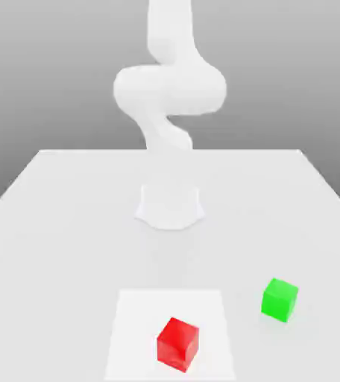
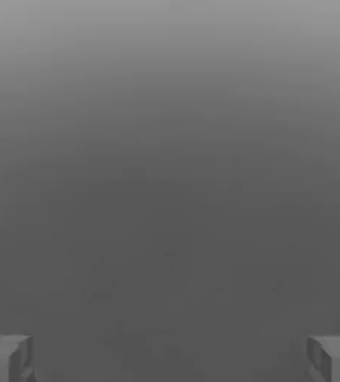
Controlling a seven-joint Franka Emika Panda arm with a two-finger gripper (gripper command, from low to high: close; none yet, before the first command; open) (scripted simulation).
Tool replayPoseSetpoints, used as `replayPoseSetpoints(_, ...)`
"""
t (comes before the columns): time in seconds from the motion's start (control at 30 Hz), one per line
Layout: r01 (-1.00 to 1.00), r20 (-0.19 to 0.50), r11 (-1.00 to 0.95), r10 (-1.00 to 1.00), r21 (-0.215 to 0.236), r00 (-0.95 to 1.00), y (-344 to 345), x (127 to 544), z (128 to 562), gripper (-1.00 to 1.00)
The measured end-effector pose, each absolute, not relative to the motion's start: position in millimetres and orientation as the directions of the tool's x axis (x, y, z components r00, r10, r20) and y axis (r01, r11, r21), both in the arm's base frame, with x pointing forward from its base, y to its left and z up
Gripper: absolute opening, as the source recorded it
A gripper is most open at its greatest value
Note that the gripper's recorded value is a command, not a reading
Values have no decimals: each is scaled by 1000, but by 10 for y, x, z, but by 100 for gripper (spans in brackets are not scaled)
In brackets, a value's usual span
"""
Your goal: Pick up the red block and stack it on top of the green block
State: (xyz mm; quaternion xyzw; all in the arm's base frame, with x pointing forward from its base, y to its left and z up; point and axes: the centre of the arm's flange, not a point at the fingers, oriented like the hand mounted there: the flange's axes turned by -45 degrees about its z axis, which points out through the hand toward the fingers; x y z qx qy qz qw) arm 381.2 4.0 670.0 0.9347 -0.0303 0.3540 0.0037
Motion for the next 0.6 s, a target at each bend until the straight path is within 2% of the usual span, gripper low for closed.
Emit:
replayPoseSetpoints(0.13,-138,564,-990,-123,-17,817,68,4288,5960,0)
replayPoseSetpoints(0.3,-227,435,-974,-212,-16,875,60,4672,4990,0)
replayPoseSetpoints(0.43,-295,326,-955,-283,-13,902,46,4821,4188,0)
replayPoseSetpoints(0.6,-376,182,-926,-372,-8,910,50,4813,3202,0)
